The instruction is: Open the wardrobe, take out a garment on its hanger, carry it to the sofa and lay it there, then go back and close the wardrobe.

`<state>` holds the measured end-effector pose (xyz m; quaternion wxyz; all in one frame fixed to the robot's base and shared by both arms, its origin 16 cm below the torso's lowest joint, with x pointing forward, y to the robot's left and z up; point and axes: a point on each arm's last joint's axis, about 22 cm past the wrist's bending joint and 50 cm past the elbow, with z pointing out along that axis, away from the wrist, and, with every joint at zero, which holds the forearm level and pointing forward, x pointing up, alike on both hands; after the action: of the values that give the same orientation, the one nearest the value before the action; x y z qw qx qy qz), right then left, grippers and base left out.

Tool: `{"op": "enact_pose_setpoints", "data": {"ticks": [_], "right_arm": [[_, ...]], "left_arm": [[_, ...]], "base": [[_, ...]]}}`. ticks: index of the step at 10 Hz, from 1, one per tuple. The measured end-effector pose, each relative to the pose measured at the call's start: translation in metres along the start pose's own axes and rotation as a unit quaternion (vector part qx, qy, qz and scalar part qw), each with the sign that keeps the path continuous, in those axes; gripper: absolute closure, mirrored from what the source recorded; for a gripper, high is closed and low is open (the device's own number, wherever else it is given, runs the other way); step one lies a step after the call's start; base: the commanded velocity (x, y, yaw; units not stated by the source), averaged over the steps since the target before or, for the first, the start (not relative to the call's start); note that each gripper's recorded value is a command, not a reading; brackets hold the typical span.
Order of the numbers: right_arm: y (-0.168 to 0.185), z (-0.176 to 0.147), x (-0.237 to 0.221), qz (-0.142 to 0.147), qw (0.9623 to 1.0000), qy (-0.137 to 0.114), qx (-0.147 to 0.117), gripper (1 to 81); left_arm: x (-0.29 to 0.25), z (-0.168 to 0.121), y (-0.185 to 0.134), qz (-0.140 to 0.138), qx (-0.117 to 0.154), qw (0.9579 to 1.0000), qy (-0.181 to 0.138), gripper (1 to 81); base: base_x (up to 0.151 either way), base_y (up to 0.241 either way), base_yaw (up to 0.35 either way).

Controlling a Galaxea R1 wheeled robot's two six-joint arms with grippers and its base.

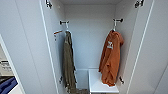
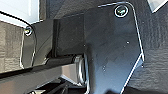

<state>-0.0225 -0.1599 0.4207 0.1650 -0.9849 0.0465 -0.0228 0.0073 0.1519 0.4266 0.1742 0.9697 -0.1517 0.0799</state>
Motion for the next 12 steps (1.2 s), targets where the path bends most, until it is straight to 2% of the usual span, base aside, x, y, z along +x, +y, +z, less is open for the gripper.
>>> {"op": "enact_pose_setpoints", "data": {"ticks": [12], "right_arm": [[-0.0012,0.0004,0.0009,0.0,1.0,0.0,0.0,1.0]], "left_arm": [[-0.002,-0.0001,0.0006,0.0,0.0,1.0,-0.001,1.0]], "base": [[0.101,0.0,0.0]]}}
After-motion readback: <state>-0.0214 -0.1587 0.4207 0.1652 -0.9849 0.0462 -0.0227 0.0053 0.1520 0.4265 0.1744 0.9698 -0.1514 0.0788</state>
